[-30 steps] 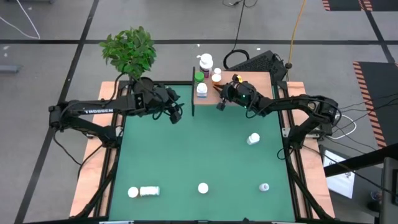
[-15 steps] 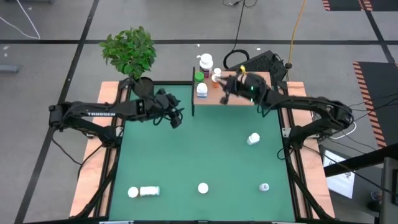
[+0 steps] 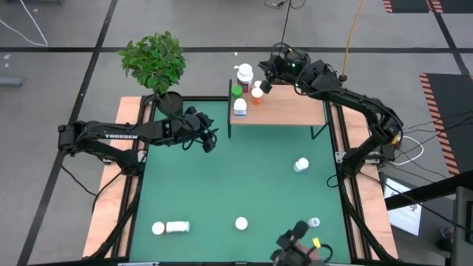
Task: Pick and place medicine bottles onto shelf by color
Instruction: Adjust the medicine bottles on the shelf
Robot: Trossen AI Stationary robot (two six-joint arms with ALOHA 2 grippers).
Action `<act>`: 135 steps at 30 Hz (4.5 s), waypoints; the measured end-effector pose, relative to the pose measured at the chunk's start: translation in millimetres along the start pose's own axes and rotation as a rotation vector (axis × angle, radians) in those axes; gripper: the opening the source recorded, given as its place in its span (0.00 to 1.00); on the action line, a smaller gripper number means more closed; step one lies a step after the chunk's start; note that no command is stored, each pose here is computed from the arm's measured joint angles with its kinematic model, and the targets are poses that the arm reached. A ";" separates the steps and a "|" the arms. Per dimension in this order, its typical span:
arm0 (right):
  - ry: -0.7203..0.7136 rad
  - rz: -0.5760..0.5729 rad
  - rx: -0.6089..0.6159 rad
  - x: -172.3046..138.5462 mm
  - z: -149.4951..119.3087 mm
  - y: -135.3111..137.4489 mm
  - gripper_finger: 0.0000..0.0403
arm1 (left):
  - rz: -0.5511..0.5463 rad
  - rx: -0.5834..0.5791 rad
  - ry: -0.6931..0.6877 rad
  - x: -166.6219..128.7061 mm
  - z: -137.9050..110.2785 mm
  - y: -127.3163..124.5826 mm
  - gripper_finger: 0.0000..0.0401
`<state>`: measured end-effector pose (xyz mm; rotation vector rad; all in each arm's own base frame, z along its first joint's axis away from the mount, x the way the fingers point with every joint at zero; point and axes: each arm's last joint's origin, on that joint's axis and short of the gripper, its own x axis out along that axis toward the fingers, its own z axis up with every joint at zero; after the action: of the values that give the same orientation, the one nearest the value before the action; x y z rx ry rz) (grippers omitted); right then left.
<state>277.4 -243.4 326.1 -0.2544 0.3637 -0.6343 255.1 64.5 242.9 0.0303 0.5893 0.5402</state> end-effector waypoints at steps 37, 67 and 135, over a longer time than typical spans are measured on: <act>-0.017 0.201 0.048 12.6 -11.9 7.4 0.02 | 0.002 -0.006 0.002 0.1 0.1 0.7 0.46; -0.044 0.338 -0.109 -164.9 -48.5 143.7 0.02 | 0.017 0.031 -0.264 64.1 15.1 79.9 0.46; 0.001 0.186 -0.042 -166.3 -50.9 142.9 0.02 | 0.022 -0.057 -0.362 94.9 10.8 71.6 0.03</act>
<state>208.4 -35.7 273.4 -0.2575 0.3966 -0.4445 293.0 174.3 215.3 0.0790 0.2209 0.5567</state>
